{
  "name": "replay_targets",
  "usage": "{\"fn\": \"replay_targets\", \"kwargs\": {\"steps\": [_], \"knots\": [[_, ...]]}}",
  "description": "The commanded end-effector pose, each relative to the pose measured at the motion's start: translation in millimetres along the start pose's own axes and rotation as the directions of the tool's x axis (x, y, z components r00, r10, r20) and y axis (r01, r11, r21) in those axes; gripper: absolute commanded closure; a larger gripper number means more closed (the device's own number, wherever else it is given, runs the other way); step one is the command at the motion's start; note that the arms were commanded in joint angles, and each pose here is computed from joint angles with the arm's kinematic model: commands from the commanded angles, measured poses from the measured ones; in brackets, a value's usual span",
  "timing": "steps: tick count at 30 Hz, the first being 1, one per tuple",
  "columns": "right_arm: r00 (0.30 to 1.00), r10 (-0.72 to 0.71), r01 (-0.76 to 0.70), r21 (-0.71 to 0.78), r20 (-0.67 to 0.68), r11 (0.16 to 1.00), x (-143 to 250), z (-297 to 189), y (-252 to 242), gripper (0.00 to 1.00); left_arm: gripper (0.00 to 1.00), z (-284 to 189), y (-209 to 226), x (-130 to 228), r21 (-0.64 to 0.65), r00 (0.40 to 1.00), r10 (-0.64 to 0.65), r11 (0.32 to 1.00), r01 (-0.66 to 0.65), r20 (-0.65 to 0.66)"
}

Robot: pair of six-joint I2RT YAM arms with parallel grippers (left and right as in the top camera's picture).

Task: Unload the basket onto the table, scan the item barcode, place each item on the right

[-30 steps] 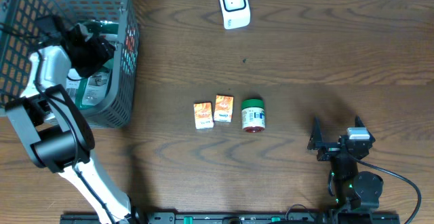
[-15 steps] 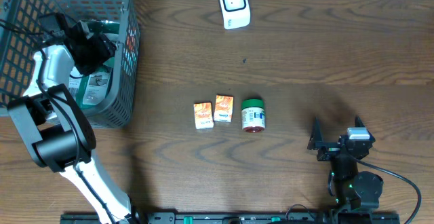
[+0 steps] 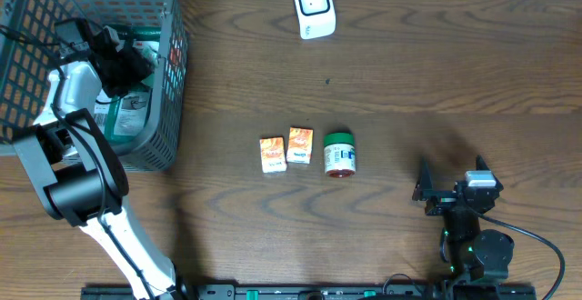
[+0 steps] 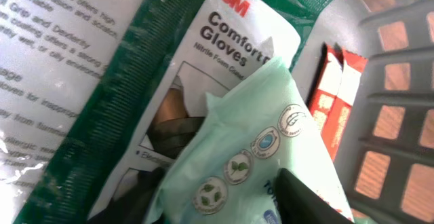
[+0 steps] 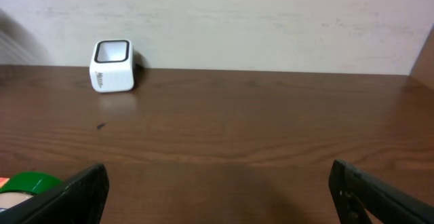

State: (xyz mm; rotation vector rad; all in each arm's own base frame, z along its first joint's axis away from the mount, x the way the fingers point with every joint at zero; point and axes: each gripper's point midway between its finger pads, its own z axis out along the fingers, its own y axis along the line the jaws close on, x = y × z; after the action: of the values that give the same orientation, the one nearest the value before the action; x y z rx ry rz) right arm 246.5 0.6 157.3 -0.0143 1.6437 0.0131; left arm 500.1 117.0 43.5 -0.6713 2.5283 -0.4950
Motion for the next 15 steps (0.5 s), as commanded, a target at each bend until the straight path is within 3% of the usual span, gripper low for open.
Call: {"fn": "replay_targets", "kwargs": {"steps": [1,3,8,15], "knots": [[1.0,0.006,-0.006,-0.007,0.0,1.0,0.2,-0.2,2.2,0.01,0.55,26.3,9.2,27.3,-0.009,0.996,-0.031,0.999,0.031,-0.085],[1.0,0.006,-0.006,-0.007,0.0,1.0,0.2,-0.2,2.2,0.01,0.59,26.0,9.5,25.2,-0.007,0.997,-0.03,1.0,0.029,-0.077],[1.0,0.006,-0.006,-0.007,0.0,1.0,0.3,-0.2,2.2,0.01,0.91,18.4,6.2,19.2,0.033,0.997,-0.036,0.999,0.038,-0.065],[1.0,0.006,-0.006,-0.007,0.0,1.0,0.3,-0.2,2.2,0.01,0.93,-25.9,-10.4,-11.5,0.159,0.998,-0.062,0.986,0.058,0.017]]}}
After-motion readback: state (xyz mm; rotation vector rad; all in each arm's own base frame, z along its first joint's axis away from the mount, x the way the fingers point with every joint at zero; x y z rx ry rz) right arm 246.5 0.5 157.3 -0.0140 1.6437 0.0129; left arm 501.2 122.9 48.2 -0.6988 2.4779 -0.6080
